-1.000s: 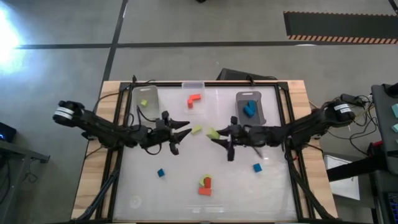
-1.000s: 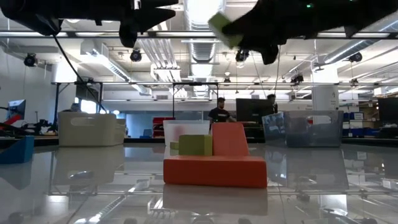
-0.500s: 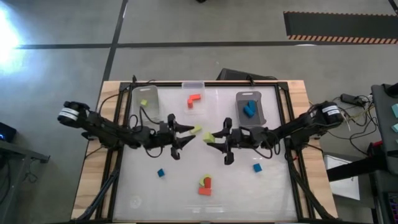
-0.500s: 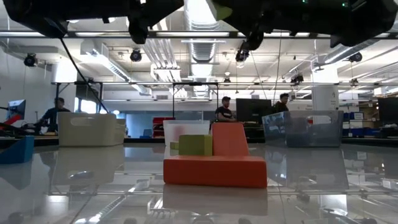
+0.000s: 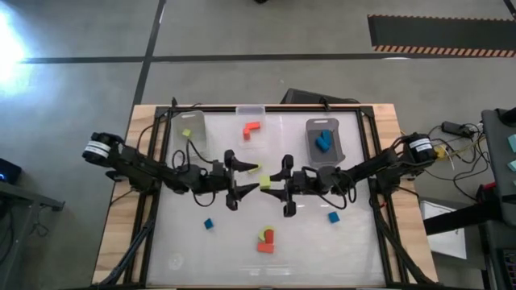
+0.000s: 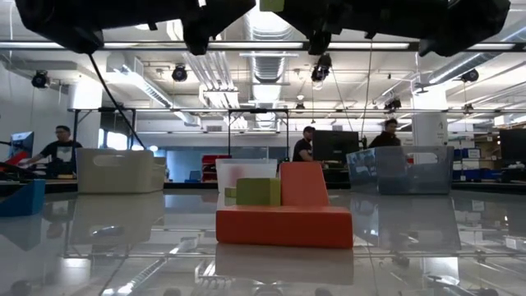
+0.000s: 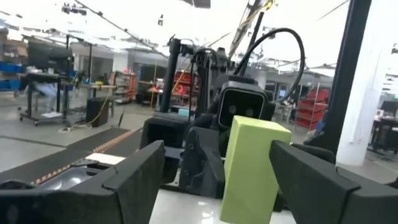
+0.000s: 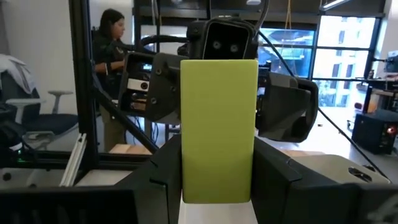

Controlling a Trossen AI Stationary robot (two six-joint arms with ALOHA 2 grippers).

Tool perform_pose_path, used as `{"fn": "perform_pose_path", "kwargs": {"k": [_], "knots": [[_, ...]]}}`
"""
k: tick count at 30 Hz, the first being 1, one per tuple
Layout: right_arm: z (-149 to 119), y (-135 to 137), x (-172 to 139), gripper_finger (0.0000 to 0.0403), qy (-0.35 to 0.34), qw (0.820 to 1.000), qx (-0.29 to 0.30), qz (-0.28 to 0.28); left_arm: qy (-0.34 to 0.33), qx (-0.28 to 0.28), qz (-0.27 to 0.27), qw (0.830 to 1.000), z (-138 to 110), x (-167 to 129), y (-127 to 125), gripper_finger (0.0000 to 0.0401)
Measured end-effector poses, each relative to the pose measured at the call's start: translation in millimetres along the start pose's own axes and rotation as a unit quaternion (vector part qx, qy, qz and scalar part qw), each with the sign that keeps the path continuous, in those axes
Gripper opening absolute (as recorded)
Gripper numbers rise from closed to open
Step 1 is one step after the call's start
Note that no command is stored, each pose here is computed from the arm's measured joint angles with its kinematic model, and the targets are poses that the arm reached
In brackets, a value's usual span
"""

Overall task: Sort & place blocks by color
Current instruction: Put the green block into the white bin

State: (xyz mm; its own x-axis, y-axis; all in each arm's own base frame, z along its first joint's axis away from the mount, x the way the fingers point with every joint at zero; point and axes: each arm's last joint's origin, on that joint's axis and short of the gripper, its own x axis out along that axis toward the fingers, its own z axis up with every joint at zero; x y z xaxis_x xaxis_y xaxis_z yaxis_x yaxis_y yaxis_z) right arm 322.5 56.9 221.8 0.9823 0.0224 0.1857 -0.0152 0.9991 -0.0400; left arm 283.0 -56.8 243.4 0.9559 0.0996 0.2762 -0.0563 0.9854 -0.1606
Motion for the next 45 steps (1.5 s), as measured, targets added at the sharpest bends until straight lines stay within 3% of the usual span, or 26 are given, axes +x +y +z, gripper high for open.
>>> {"fn": "perform_pose_path", "kwargs": {"k": [11, 22, 33, 45], "knots": [[10.4, -4.3, 0.1, 0.0121, -0.017, 1.0, 0.003, -0.019, 0.003, 0.01, -0.052, 0.999, -8.2, -0.7, -2.5, 0.0279], [1.2, -2.7, 0.0, 0.0121, 0.03, 0.999, 0.044, 0.014, -0.015, 0.015, -0.035, 0.999, -2.0, 7.8, -2.9, 0.0279], [-1.7, -2.6, 0.6, 0.0121, 0.04, 0.998, 0.044, 0.012, -0.007, 0.052, -0.032, 0.998, -14.3, 28.7, -8.2, 0.0276], [-3.6, -2.4, 0.4, 0.0121, 0.05, 0.998, 0.044, 0.012, -0.009, 0.051, -0.031, 0.998, -12.0, 29.3, -8.5, 0.0193]]}}
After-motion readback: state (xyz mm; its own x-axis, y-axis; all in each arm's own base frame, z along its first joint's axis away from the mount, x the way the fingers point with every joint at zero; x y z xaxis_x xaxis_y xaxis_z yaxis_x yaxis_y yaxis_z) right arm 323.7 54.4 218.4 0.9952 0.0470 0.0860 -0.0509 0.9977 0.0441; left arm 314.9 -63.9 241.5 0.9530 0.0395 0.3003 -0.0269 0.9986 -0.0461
